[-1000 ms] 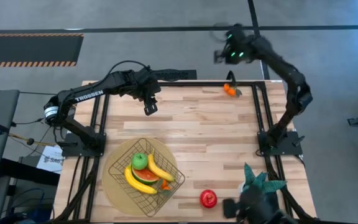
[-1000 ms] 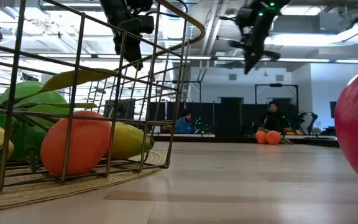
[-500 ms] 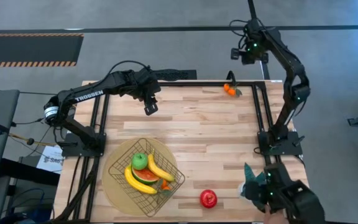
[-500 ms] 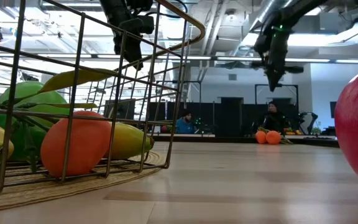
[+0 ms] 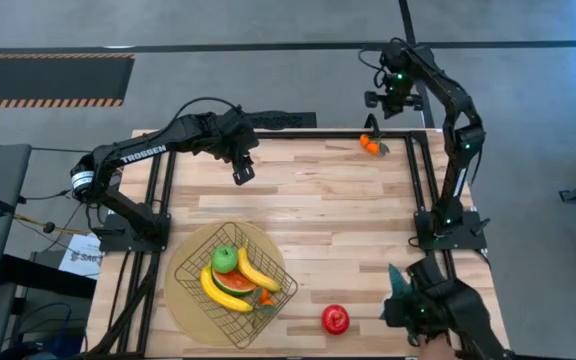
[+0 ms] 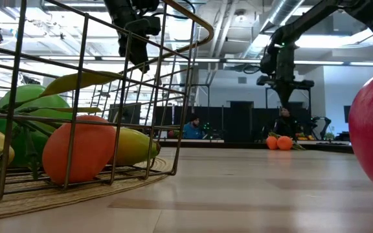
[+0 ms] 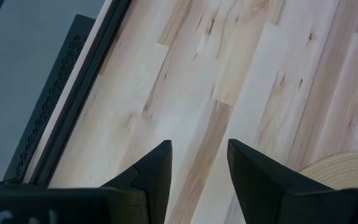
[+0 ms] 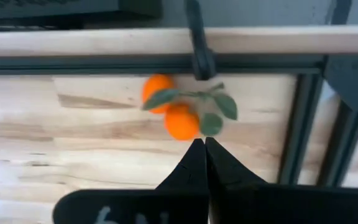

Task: Build produce basket
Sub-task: Put the oranges into the gold wire basket

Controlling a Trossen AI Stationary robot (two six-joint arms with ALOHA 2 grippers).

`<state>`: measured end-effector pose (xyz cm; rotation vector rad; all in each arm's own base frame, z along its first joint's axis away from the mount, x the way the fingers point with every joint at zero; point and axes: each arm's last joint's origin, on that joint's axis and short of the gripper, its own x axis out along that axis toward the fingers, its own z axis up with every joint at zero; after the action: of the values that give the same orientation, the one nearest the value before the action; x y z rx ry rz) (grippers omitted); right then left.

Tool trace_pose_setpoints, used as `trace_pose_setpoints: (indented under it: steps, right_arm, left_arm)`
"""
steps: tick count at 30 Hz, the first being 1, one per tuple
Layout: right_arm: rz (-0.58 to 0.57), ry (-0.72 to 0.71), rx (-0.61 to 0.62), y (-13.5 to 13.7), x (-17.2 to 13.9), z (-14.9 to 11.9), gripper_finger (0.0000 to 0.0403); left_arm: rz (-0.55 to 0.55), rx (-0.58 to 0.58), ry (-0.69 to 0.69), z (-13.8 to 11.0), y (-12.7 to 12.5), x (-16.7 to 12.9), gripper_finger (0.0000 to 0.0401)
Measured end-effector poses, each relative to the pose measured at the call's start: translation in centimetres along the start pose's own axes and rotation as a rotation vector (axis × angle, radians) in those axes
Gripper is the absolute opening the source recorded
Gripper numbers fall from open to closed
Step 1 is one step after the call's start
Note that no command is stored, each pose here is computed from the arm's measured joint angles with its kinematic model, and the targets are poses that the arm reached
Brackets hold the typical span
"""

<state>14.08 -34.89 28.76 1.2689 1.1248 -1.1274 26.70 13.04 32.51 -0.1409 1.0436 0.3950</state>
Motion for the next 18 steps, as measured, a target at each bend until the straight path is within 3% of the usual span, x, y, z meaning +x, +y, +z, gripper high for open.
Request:
trace_pose_setpoints:
  steps: [3, 8, 14, 18]
  right_arm:
    - [0.022, -0.009, -0.015, 0.7, -0.4, -0.2, 0.0]
    - [0.185, -0.044, -0.064, 1.7, -2.8, -0.2, 0.0]
    - [0.306, -0.253, -0.129, 2.1, -9.6, -0.6, 0.0]
    - [0.389, -0.47, -0.153, 1.2, -14.3, -1.4, 0.0]
  left_arm:
    - [0.001, 0.004, -0.007, 0.1, 0.0, 0.0, 0.0144]
    - [0.002, 0.011, -0.023, 0.2, 0.0, 0.0, 0.0144]
    - [0.002, 0.017, -0.023, 0.2, 0.0, 0.0, 0.0144]
    - [0.002, 0.017, -0.023, 0.2, 0.0, 0.0, 0.0144]
